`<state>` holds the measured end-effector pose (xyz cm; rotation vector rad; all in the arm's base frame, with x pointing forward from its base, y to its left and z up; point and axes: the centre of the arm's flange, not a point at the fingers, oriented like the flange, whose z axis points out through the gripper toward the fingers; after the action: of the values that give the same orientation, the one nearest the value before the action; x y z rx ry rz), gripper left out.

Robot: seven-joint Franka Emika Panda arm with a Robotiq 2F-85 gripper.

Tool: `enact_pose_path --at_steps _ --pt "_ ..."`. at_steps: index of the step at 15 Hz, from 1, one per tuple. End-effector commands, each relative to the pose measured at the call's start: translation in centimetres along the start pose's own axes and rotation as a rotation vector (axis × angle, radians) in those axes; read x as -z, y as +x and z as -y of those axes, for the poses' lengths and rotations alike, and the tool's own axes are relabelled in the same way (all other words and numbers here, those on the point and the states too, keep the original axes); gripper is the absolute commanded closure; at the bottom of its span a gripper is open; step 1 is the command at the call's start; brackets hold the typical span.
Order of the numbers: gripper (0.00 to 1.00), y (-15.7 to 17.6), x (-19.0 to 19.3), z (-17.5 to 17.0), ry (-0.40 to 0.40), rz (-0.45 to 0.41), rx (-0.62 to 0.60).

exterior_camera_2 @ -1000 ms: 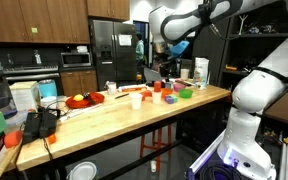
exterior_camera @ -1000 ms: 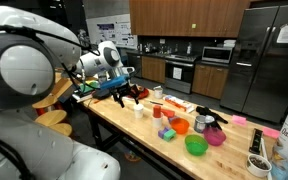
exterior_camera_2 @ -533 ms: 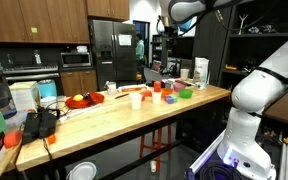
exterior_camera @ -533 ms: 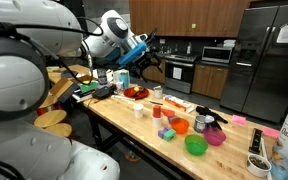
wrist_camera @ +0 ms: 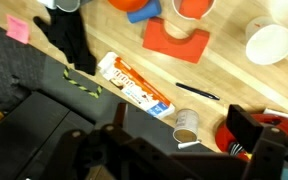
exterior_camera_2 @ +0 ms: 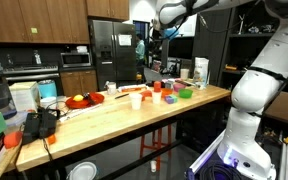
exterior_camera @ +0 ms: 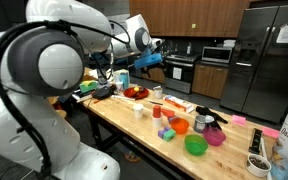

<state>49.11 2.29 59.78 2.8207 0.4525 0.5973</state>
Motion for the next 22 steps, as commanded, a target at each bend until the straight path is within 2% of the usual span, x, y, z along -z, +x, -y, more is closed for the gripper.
enact_pose_path --at_steps 1,5,7,17,20,22 --pt "0.0 2.2 -2.0 0.3 0.159 0.045 -0.014" --pt "0.0 1.3 -3.4 2.1 0.296 0.171 0.013" --pt "0.0 1.5 -3.9 2.6 0.335 0.213 0.041" --pt "0.0 7.2 -9.2 3.1 0.391 0.108 0.015" --pt "0.0 7.9 -10.3 3.5 0.412 0.127 0.036" --pt "0.0 6.9 -10.3 4.2 0.461 0.191 0.079"
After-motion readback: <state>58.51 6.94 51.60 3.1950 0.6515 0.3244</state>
